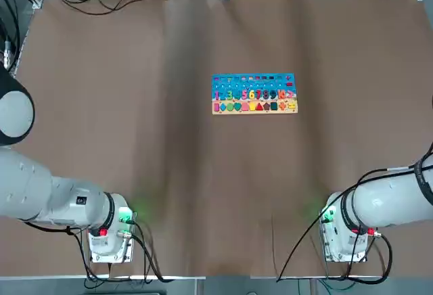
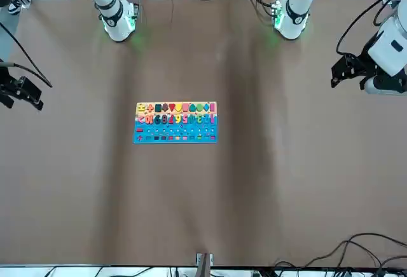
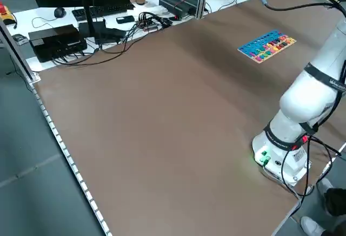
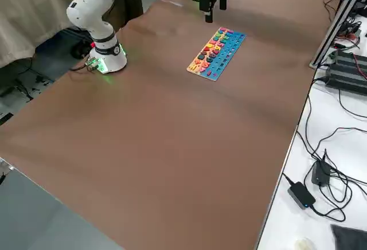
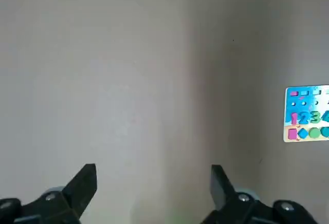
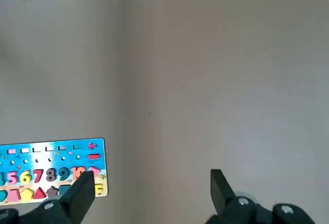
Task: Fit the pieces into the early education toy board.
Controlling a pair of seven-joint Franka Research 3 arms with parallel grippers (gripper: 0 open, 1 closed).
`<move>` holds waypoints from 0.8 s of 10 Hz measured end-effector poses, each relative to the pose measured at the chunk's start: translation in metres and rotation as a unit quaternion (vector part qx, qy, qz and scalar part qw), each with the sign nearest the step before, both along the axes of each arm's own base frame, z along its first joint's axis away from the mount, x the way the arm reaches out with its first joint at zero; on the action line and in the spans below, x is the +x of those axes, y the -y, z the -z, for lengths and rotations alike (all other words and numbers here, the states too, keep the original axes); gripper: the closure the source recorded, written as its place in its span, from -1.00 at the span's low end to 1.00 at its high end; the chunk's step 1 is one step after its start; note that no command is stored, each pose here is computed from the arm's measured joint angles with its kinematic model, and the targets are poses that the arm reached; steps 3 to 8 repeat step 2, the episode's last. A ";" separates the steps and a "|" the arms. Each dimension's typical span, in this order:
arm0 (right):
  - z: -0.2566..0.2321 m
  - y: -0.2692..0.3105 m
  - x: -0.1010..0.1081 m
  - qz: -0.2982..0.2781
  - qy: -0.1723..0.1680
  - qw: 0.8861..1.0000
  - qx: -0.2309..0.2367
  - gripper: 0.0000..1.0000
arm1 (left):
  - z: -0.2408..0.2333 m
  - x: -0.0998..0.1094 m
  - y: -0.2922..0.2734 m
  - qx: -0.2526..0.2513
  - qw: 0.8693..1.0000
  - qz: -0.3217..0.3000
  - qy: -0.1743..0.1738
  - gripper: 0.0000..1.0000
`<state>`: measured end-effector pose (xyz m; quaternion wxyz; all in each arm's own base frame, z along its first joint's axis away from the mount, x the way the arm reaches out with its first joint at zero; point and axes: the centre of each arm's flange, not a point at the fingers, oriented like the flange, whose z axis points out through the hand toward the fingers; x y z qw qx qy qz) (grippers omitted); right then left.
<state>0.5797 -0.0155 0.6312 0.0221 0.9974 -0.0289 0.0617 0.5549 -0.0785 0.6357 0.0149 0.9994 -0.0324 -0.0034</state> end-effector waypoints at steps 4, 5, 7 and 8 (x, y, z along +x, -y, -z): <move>0.000 0.001 0.000 0.001 0.000 1.000 0.000 -0.98 | 0.002 -0.001 -0.002 0.000 1.000 -0.002 -0.002 -0.96; 0.000 0.001 0.000 0.001 0.000 1.000 0.000 -0.98 | 0.002 -0.001 -0.002 0.000 1.000 -0.002 -0.002 -0.96; 0.000 0.001 0.000 0.001 0.000 1.000 0.000 -0.98 | 0.002 -0.001 -0.002 0.000 1.000 -0.002 -0.002 -0.96; 0.000 0.001 0.000 0.001 0.000 1.000 0.000 -0.98 | 0.002 -0.001 -0.002 0.000 1.000 -0.002 -0.002 -0.96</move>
